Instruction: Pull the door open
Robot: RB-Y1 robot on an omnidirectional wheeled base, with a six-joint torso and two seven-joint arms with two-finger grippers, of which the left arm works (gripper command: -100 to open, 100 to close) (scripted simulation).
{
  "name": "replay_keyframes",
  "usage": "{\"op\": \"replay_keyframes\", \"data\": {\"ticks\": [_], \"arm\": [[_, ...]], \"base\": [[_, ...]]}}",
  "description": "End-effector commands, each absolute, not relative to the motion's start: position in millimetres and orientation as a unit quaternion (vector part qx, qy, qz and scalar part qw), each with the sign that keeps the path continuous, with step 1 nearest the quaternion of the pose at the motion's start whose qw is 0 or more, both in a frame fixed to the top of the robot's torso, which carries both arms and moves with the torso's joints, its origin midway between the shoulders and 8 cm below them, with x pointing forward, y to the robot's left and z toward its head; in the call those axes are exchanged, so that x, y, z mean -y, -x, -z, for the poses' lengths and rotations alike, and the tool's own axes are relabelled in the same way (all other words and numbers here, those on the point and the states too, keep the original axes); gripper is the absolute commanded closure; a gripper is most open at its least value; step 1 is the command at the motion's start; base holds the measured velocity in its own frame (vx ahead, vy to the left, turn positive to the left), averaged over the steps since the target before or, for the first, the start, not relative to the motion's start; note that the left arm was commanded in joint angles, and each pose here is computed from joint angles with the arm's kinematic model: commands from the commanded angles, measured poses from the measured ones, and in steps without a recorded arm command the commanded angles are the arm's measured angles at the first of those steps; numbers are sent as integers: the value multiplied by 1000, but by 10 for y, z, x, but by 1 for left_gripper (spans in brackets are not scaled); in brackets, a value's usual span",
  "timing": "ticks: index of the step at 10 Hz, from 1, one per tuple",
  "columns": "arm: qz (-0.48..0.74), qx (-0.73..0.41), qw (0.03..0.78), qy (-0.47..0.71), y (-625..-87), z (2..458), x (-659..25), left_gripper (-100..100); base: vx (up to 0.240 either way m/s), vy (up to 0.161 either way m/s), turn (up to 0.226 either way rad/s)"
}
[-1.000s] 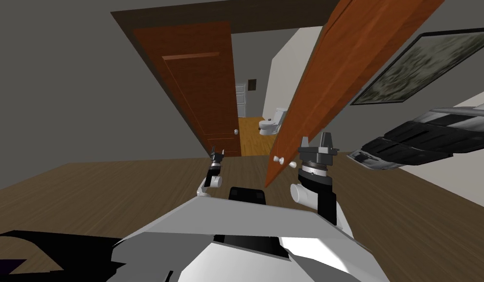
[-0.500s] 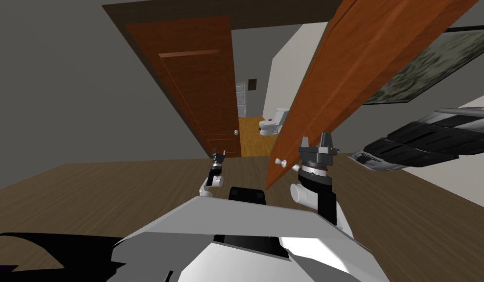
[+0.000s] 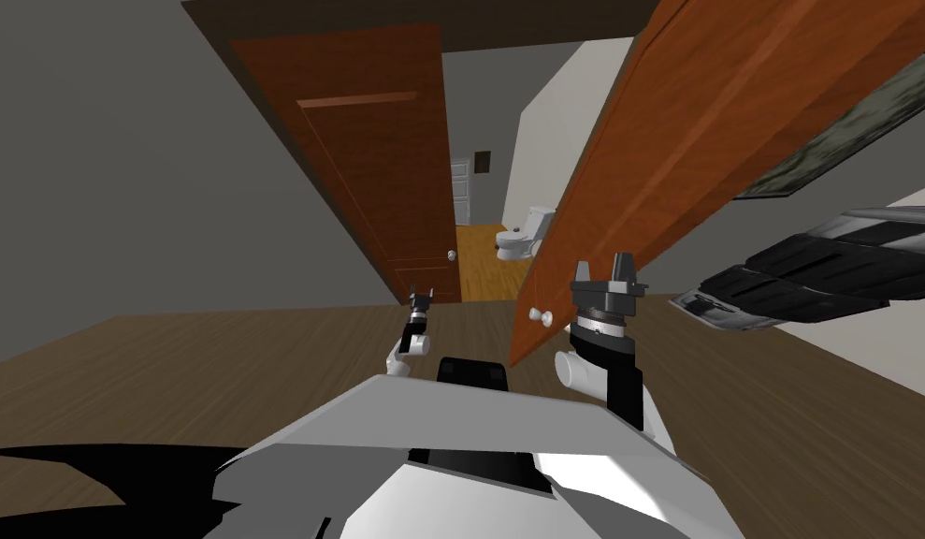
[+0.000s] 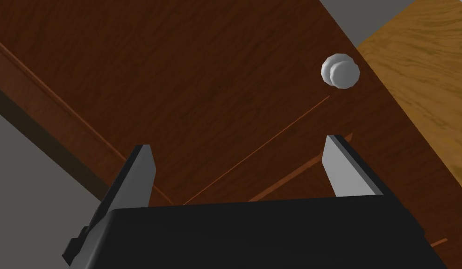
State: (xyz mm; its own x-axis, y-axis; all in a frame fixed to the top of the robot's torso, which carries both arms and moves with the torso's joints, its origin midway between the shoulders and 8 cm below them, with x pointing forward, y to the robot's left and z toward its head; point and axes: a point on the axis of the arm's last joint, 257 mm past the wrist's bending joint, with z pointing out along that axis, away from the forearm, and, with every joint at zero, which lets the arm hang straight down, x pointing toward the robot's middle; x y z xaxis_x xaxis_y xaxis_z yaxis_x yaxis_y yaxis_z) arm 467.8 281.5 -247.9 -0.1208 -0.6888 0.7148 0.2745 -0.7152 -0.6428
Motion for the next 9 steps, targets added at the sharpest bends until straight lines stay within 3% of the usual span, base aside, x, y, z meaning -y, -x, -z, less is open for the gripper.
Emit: {"op": "replay_keyframes", "data": {"ticks": [1, 9], "arm": [[727, -174, 323, 580, -4691, 2552, -2819, -100], [734, -109, 248, 622, -4835, 2969, -2766, -100]], "base": [[68, 27, -2], [78, 19, -8]]}}
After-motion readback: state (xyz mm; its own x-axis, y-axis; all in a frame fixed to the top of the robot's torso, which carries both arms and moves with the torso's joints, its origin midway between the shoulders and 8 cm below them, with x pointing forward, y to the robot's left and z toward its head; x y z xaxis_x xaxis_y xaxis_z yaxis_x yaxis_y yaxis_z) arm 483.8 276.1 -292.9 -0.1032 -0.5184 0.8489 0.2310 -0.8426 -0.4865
